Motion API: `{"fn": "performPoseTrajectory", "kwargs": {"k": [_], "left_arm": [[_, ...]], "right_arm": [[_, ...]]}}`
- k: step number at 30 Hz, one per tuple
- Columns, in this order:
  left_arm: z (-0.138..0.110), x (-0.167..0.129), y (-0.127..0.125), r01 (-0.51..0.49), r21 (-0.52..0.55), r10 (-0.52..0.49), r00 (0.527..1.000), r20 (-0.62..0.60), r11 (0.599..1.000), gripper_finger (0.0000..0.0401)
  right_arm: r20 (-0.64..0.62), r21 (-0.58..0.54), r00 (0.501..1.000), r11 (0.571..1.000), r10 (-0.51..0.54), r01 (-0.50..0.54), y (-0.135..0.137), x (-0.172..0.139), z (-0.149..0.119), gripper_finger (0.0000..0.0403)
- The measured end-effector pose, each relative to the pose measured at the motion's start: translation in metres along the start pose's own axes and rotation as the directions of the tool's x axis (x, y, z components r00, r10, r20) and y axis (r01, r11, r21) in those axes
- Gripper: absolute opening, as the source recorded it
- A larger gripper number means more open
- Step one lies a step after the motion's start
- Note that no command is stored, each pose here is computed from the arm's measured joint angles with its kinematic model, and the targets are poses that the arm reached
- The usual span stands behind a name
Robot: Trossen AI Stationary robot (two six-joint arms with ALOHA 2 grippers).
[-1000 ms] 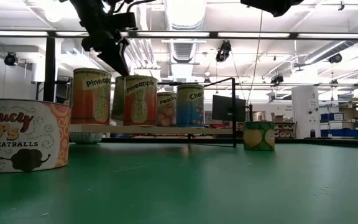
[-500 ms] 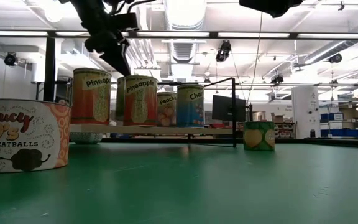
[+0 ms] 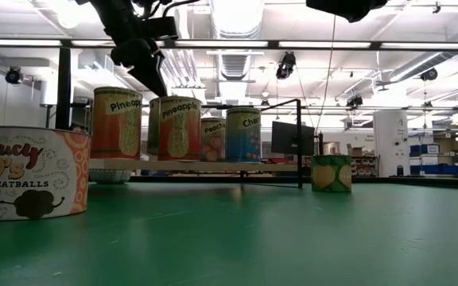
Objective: Pick and place cans onto a shelf
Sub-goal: Put the canned peaches on the shelf
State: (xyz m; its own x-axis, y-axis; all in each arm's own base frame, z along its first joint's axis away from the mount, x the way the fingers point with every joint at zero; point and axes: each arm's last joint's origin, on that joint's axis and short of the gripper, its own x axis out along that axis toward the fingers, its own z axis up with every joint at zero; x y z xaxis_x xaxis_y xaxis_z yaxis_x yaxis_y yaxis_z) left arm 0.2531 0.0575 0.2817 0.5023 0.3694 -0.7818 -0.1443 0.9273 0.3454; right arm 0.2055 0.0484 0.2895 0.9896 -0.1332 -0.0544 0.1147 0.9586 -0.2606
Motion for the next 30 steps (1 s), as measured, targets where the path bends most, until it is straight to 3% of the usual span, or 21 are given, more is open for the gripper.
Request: {"fn": "performPoseTrajectory", "kwargs": {"k": [30], "left_arm": [[-0.0002,0.0000,0.0000,0.000,-0.009,0.000,1.000,-0.002,1.000,0.0000]], "right_arm": [[-0.002,-0.007,1.000,1.000,0.001,-0.001,0.0000,-0.0001,-0.0001,0.0358]]}}
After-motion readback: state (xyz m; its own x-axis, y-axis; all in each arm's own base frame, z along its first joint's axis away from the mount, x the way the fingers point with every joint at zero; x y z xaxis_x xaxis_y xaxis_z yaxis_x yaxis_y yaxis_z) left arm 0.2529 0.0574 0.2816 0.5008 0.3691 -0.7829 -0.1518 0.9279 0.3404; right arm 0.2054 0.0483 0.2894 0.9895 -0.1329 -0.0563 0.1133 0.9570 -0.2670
